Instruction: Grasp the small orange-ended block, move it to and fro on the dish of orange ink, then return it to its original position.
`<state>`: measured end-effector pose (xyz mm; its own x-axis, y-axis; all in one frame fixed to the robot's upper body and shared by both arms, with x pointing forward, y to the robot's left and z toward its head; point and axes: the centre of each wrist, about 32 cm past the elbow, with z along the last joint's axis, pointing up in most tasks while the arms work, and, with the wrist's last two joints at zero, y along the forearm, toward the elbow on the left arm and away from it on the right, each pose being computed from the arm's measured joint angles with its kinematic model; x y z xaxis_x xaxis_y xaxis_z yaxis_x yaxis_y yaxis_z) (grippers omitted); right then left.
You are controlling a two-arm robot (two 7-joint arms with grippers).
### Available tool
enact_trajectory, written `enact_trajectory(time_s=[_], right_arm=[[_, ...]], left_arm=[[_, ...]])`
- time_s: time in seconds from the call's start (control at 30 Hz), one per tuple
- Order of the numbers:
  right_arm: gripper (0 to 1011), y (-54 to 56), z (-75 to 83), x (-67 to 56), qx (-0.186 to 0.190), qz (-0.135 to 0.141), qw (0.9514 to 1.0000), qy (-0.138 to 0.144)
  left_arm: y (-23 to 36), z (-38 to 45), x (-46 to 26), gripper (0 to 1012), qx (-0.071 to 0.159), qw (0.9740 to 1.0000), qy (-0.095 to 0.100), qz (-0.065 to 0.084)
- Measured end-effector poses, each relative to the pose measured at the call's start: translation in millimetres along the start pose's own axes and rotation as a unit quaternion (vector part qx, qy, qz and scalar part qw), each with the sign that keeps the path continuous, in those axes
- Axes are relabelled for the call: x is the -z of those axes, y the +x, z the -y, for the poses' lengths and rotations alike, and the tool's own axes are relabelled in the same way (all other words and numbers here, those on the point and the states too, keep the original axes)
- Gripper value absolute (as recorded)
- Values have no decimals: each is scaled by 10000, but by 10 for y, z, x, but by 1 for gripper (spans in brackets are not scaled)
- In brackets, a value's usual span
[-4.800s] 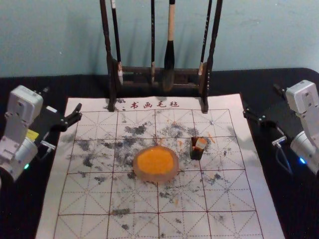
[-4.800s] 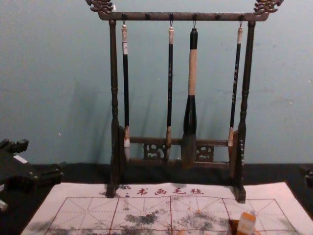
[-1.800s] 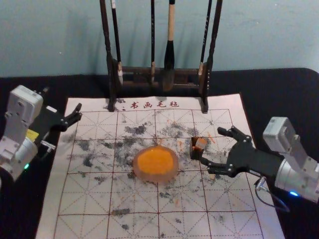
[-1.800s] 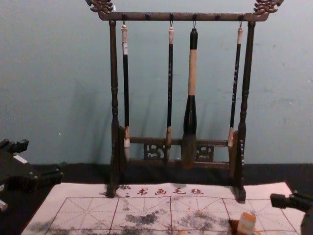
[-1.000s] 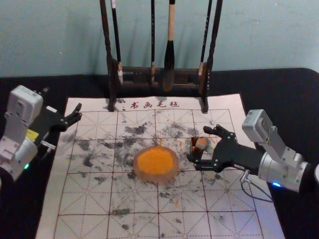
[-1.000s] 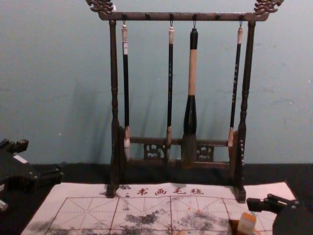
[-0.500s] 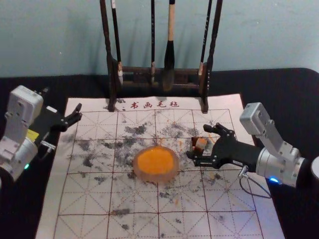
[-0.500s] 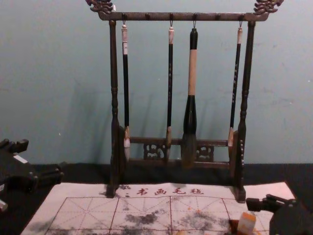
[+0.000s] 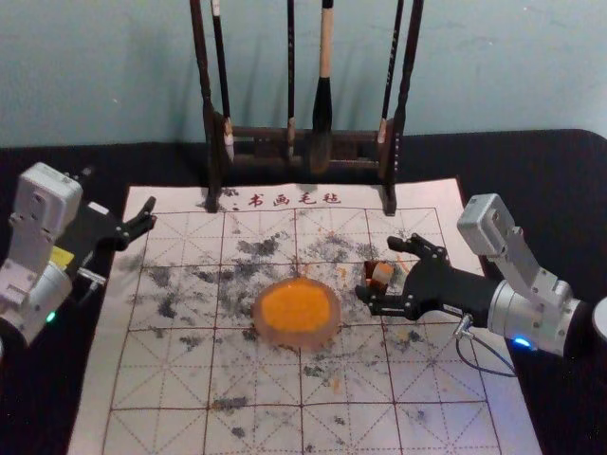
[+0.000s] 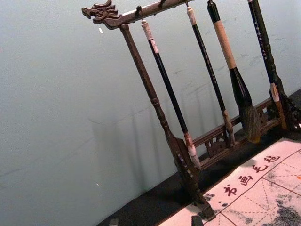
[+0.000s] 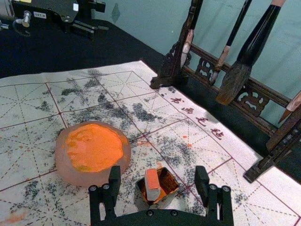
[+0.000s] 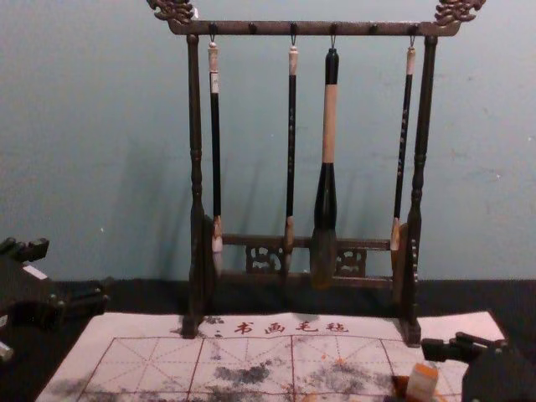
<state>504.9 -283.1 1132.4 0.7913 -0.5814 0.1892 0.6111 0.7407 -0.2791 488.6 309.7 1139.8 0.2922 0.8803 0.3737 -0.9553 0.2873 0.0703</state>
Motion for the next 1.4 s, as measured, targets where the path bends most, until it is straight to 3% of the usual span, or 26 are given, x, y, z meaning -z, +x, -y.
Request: enact_trajectory(time_s=[0.17,0.43,1.0,1.4], right_arm=[[912,-1,1,1,0,2,10000,0],[686,-4,1,2,-4,6,10000,0],[130,-5,1,1,-1,11,10000,5],[109,-9,6,-31,18,-58,10000,36]], left_arm=[[0,0,0,1001,0,10000,0,0],[0,0,0,1001,0,10000,0,0],[0,0,0,1001,0,10000,0,0],[0,0,0,1001,0,10000,0,0]])
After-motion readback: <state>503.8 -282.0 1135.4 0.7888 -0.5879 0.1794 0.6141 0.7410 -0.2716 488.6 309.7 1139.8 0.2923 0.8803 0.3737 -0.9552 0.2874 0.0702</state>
